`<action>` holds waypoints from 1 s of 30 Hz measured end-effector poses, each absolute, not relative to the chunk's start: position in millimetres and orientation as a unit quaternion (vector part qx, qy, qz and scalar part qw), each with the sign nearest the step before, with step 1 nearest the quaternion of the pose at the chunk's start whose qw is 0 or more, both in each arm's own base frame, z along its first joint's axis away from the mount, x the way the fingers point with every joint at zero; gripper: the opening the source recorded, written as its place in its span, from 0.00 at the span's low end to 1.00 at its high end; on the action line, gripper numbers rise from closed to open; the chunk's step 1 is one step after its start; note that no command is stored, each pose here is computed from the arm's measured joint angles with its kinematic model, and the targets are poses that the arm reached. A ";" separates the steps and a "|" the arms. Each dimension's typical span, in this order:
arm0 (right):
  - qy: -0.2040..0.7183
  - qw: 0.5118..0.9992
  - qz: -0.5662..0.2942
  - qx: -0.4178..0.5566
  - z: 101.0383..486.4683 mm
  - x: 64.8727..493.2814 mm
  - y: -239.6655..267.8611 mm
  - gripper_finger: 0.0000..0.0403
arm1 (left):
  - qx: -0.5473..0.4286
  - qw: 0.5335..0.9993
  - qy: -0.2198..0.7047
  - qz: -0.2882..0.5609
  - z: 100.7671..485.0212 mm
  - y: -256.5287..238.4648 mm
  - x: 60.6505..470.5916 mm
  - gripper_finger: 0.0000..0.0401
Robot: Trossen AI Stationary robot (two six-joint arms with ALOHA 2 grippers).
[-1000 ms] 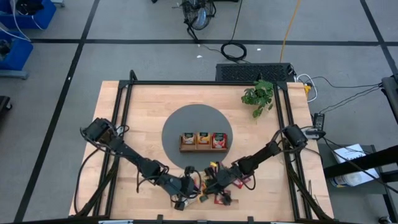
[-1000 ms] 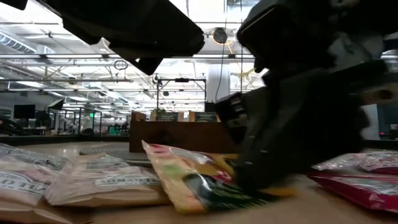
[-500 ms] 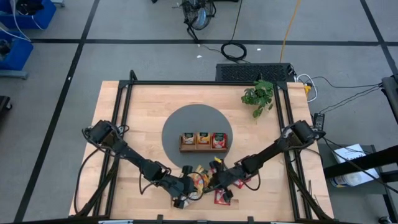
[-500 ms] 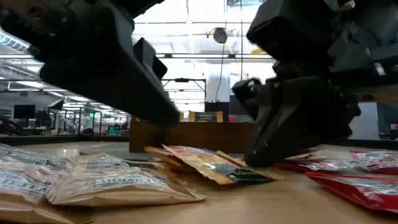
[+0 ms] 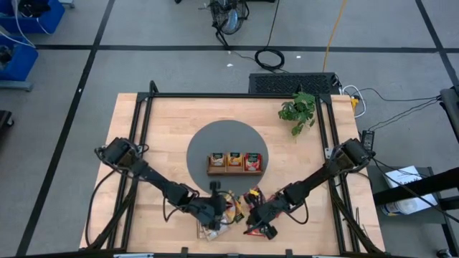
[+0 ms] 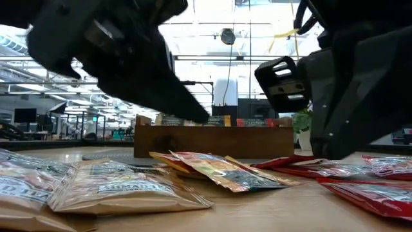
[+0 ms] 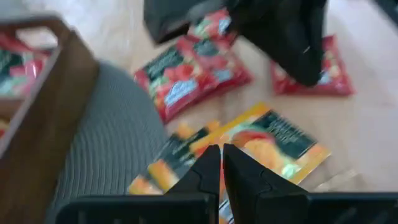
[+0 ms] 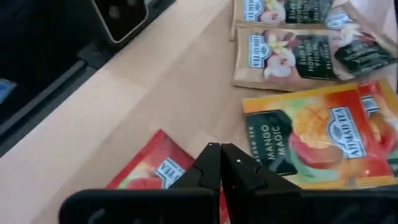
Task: Pick & Place Tea
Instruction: Put the mango tea sachet into the middle compartment of the wooden organizer
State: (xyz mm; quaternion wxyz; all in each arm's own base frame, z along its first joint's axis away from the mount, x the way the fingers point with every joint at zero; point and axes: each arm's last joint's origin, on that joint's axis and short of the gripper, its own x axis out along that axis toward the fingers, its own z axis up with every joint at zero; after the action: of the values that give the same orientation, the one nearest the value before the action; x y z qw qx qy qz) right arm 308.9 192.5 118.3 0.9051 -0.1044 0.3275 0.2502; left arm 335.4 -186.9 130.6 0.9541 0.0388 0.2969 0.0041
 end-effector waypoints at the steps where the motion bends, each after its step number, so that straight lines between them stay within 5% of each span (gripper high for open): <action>1: 0.329 0.905 0.250 -0.105 116.7 307.8 191.5 0.00 | 0.033 0.952 0.305 0.005 129.4 -185.2 335.3 0.06; 30: 0.354 0.922 0.128 -0.097 106.3 309.9 166.4 0.00 | -0.026 0.933 0.357 -0.035 123.7 -186.0 331.3 0.06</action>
State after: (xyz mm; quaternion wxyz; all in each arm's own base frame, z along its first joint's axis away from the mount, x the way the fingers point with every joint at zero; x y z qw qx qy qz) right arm 309.9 166.4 106.3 0.9216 -0.0967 0.3536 0.1280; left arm 331.3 -186.0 123.7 0.9332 -0.0257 0.3568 -0.0350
